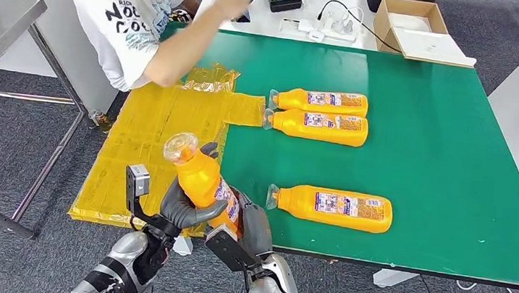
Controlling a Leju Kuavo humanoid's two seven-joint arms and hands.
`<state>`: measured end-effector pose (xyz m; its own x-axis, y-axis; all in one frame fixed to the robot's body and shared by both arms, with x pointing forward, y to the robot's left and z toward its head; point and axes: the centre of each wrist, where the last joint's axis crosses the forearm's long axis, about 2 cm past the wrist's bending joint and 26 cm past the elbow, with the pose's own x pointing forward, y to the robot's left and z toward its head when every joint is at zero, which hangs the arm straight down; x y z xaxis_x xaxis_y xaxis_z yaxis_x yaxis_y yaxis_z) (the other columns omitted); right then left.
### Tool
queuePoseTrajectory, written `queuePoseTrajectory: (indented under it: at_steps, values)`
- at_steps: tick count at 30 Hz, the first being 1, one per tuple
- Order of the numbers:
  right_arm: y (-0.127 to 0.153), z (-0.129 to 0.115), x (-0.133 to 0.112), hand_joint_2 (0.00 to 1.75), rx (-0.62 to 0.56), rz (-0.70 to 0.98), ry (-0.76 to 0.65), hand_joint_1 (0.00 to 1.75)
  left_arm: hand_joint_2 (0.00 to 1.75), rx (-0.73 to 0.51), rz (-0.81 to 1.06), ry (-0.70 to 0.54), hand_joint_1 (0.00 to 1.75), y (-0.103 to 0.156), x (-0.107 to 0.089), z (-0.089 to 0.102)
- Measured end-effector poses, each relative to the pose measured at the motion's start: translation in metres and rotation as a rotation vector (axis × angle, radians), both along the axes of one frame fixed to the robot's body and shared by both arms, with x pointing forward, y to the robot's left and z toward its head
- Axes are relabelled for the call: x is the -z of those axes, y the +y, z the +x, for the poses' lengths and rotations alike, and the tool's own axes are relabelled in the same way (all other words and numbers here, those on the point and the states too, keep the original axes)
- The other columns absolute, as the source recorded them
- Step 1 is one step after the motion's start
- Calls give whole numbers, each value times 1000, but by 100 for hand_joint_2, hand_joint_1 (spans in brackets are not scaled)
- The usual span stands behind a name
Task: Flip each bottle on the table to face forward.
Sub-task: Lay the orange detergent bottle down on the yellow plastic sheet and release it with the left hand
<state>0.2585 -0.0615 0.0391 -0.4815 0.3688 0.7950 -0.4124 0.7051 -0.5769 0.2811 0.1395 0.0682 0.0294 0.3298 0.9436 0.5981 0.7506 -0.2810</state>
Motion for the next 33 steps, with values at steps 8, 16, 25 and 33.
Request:
queuePoseTrajectory:
  at_steps: [8, 16, 25, 33]
  values:
    - [1, -1, 0, 175, -12, -3, 2, 175, 175, 33, -75, 36, 175, 0, 4, -1]
    - [3, -1, 0, 175, -19, -9, 3, 175, 175, 52, -132, 57, 175, 3, 6, -2]
    - [4, -3, 1, 175, -18, -20, 13, 108, 175, 43, -130, 68, 175, 5, 8, -3]
    - [4, -2, 0, 0, 16, 13, 4, 0, 175, -23, -63, 46, 175, 5, 7, 0]
